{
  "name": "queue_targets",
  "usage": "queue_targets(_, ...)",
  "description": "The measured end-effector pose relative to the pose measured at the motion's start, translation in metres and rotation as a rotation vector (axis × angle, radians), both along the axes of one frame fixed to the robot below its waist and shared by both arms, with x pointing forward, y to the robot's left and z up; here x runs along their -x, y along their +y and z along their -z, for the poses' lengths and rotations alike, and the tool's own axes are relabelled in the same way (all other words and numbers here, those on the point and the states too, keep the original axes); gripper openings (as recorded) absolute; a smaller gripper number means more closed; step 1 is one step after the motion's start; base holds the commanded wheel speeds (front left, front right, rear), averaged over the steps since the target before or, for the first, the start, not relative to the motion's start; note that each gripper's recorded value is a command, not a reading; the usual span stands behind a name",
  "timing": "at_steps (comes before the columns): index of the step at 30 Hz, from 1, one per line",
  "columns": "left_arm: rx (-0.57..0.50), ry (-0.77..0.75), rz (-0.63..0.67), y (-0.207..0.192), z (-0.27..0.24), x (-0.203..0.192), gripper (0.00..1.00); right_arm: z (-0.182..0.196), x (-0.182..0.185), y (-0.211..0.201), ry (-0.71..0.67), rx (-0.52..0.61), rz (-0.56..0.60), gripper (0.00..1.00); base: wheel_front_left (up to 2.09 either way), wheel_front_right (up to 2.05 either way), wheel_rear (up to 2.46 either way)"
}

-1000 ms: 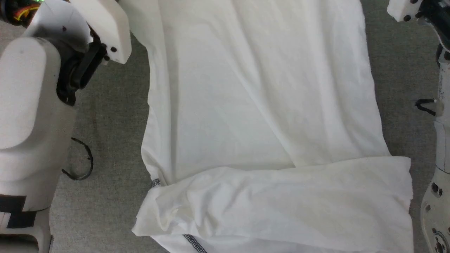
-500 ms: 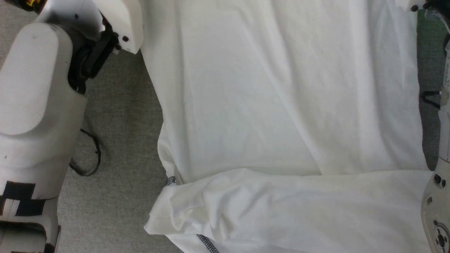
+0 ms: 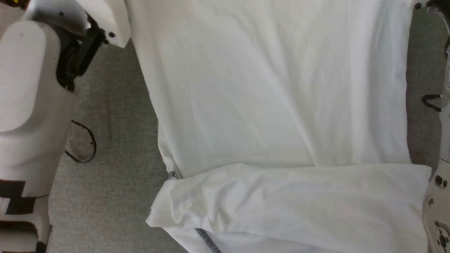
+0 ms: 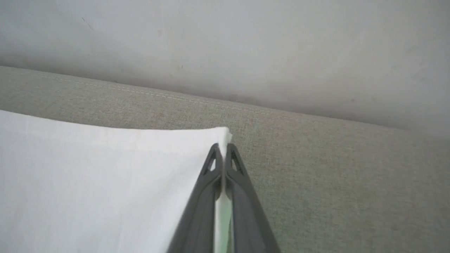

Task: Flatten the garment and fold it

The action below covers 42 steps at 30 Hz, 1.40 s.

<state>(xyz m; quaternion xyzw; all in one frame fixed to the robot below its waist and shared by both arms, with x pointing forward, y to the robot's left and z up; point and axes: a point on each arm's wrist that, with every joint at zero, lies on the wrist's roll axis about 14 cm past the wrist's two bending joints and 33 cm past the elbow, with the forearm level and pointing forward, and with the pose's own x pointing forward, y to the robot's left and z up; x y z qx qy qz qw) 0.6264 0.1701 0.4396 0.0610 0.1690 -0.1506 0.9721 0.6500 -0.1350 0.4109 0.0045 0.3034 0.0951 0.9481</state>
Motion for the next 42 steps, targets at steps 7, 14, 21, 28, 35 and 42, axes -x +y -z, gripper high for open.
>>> queue_targets(7, 0.025, -0.174, -0.009, 0.007, -0.058, 0.006, 0.0, -0.053, 0.01, -0.023, -0.136, -0.024, 0.03, 0.0, 0.0, 0.0, 0.0)
queue_targets(14, 0.074, -0.32, 0.003, 0.01, -0.106, 0.04, 0.0, -0.1, 0.044, -0.032, -0.256, -0.085, 0.024, 0.0, 0.0, 0.0, 0.0)
queue_targets(21, 0.199, -0.434, 0.005, 0.006, -0.149, 0.102, 0.0, -0.127, 0.107, -0.037, -0.317, -0.185, 0.02, 0.0, 0.0, 0.0, 0.0)
queue_targets(28, 0.309, -0.421, 0.071, -0.009, -0.167, 0.177, 0.0, -0.158, 0.17, -0.048, -0.391, -0.27, 0.054, 0.0, 0.0, 0.0, 0.0)
queue_targets(35, 0.412, -0.327, 0.058, -0.014, -0.159, 0.233, 0.0, -0.172, 0.22, -0.06, -0.422, -0.321, 0.09, 0.0, 0.0, 0.0, 0.0)
queue_targets(42, 0.481, -0.1, 0.052, -0.021, -0.116, 0.294, 0.0, -0.144, 0.275, -0.056, -0.289, -0.383, 0.086, 0.0, 0.0, 0.0, 0.0)
